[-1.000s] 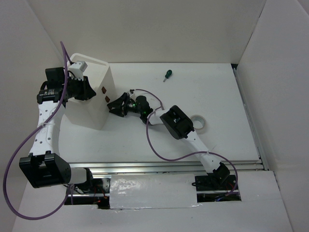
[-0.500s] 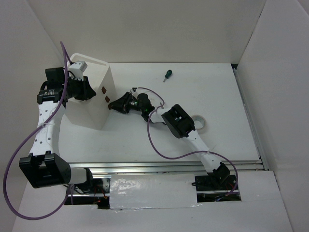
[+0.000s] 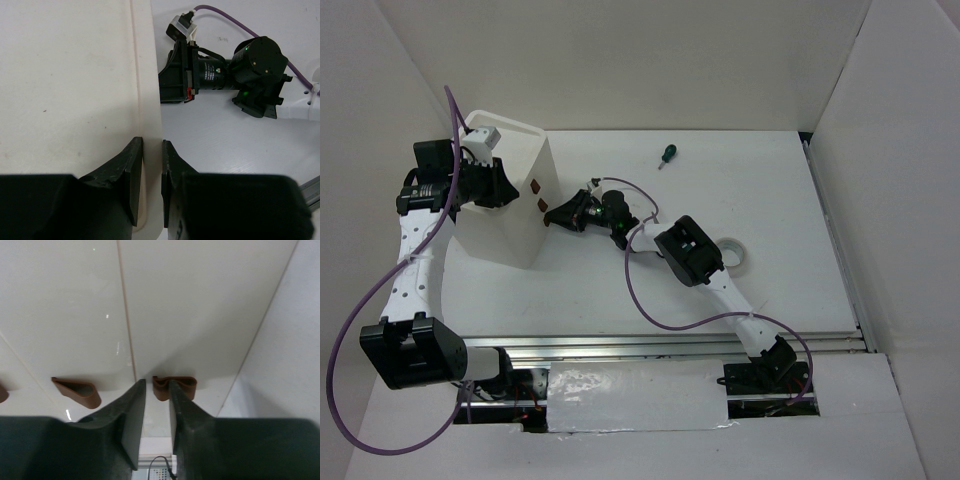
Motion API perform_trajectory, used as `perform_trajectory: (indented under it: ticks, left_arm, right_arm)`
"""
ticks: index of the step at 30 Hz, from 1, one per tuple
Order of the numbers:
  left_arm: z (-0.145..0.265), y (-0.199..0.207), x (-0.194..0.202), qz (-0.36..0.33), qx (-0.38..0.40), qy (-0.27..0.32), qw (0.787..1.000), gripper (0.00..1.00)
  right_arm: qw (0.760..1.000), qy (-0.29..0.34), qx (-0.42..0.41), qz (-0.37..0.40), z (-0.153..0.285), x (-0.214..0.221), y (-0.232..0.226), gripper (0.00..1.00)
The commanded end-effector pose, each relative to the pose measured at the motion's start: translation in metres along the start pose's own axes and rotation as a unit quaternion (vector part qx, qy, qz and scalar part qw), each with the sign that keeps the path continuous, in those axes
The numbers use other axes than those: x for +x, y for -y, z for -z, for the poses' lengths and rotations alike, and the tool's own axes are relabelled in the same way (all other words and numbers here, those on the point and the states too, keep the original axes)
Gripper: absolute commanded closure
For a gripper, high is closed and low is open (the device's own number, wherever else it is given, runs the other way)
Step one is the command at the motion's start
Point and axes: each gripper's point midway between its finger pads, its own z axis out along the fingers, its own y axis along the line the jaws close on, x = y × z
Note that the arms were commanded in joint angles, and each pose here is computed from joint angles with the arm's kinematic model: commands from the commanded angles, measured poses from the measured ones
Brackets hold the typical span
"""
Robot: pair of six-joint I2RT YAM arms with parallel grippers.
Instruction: Sort the tools into containers
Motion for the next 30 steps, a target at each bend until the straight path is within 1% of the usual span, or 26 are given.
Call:
perform_trajectory:
  ticks: [1, 5, 10, 18, 22, 30]
  left_arm:
    - [-0.002, 0.014, 0.078, 0.094, 0.025, -0.137, 0.986, 1.0]
    - [-0.002, 0.015, 0.078, 0.096, 0.027, -0.139, 0.985, 1.0]
    - [-0.001, 0.015, 0.078, 0.094, 0.025, -0.137, 0.986, 1.0]
    - [-0.001, 0.006, 0.078, 0.101, 0.003, -0.136, 0.986, 1.0]
    - [0.0, -0.006, 0.077, 0.108, -0.026, -0.133, 0.985, 1.0]
    - [0.0, -0.016, 0.078, 0.115, -0.039, -0.132, 0.984, 1.0]
  right_arm:
    - [0.999, -0.002, -0.045, 0.027, -0.011, 0.006, -0.037, 0.72]
    - [0.998, -0.004, -0.048, 0.027, -0.01, 0.007, -0.04, 0.85]
    - [0.998, -0.006, -0.049, 0.029, -0.01, 0.008, -0.042, 0.99]
    - [0.998, -0.008, -0.053, 0.034, 0.001, 0.006, -0.048, 1.0]
    - [0.998, -0.007, -0.049, 0.038, 0.011, 0.0, -0.048, 1.0]
    - [0.998, -0.003, -0.048, 0.048, 0.03, -0.011, -0.055, 1.0]
